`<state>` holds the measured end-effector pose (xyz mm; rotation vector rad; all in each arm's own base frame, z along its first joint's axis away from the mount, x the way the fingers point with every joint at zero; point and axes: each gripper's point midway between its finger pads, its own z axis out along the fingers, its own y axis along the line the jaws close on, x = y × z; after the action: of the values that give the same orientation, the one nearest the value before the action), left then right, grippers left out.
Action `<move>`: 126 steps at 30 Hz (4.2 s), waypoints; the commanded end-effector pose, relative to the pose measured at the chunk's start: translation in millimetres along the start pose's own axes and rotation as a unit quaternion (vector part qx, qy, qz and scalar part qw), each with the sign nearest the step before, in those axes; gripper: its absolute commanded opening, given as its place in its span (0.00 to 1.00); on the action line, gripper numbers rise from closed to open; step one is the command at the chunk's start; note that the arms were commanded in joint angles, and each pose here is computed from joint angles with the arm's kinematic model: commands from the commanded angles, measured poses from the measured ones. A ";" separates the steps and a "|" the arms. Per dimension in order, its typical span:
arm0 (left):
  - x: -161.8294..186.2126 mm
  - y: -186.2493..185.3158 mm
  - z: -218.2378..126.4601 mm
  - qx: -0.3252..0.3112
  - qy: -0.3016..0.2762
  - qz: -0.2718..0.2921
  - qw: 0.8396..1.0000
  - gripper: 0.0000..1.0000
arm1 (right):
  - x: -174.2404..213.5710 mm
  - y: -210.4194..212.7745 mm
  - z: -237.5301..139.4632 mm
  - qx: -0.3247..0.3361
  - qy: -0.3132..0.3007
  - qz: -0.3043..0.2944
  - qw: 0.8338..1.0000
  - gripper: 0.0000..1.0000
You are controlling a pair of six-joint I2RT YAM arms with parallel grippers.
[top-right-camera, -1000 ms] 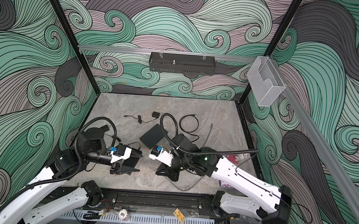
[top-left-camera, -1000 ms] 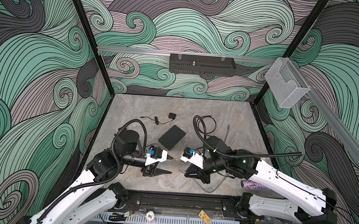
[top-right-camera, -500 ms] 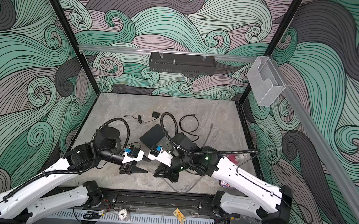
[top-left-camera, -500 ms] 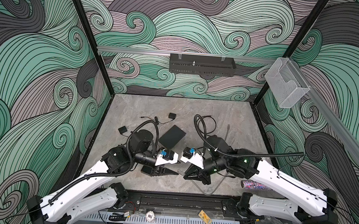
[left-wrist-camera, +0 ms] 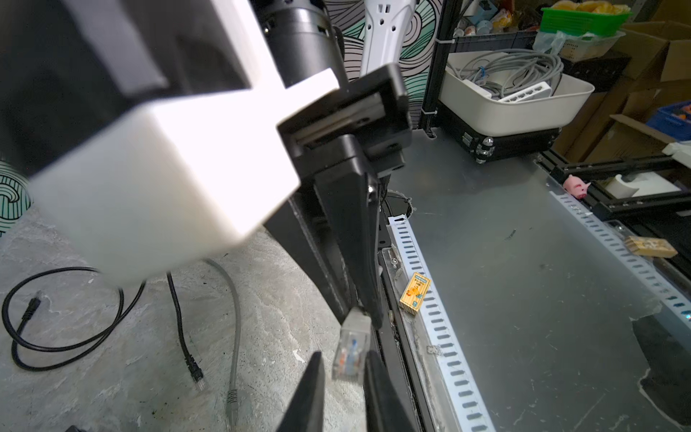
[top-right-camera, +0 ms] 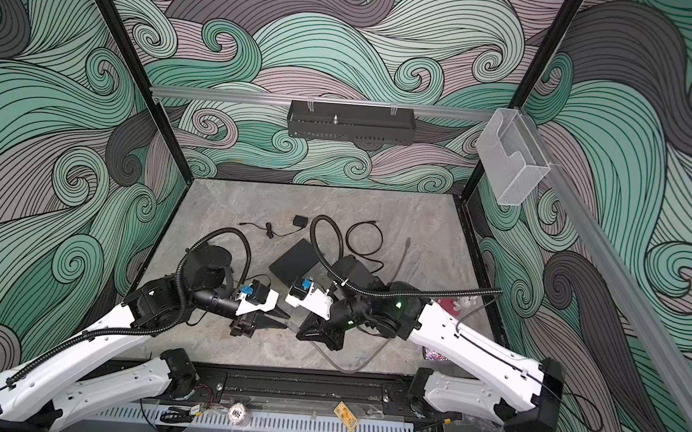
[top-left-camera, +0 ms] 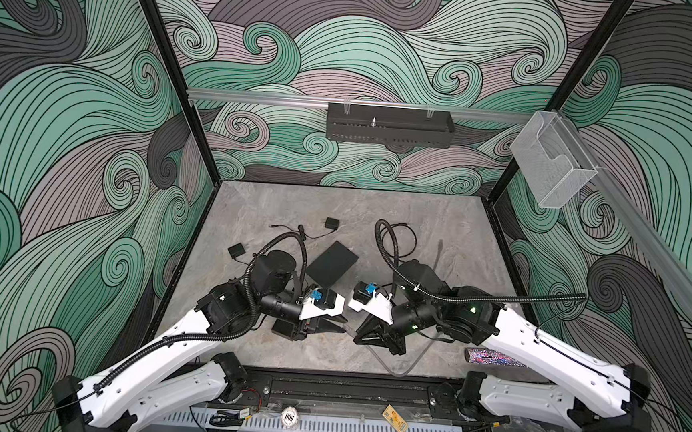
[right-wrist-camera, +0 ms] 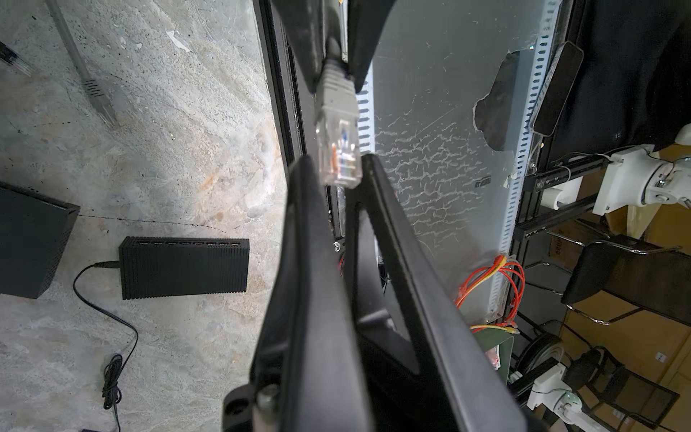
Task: Insert the plug into the switch port
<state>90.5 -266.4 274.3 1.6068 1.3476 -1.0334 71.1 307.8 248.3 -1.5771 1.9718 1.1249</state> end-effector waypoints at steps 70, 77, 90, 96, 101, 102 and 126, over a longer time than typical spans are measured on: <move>-34.5 17.0 -13.1 -0.055 -0.024 -0.099 0.993 0.01 | -41.7 -31.4 -23.2 0.138 -0.131 -0.112 0.975 0.40; -29.8 20.4 -12.4 -0.065 -0.017 -0.103 0.992 0.00 | -37.1 -27.3 -13.4 0.112 -0.119 -0.105 0.981 0.35; -27.2 20.2 -13.6 -0.070 -0.012 -0.104 0.992 0.00 | -40.0 -16.9 -19.2 0.102 -0.135 -0.113 0.979 0.34; -27.5 19.4 -14.7 -0.071 -0.014 -0.104 0.992 0.00 | -40.4 -16.7 -19.5 0.102 -0.136 -0.113 0.979 0.25; -28.6 19.7 -15.7 -0.074 -0.016 -0.105 0.992 0.00 | -40.6 -16.1 -19.1 0.100 -0.138 -0.113 0.979 0.13; -28.2 22.0 -16.4 -0.080 -0.015 -0.111 0.990 0.09 | -40.8 -16.4 -19.3 0.101 -0.139 -0.112 0.979 0.10; 230.0 136.1 -129.5 -0.563 -0.046 -0.633 0.529 0.93 | 7.8 -122.3 89.9 0.191 -0.044 0.003 0.981 0.00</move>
<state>245.7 -97.8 110.2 -0.4610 2.4644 -0.5302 163.3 349.4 131.7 -1.3483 2.0428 0.6706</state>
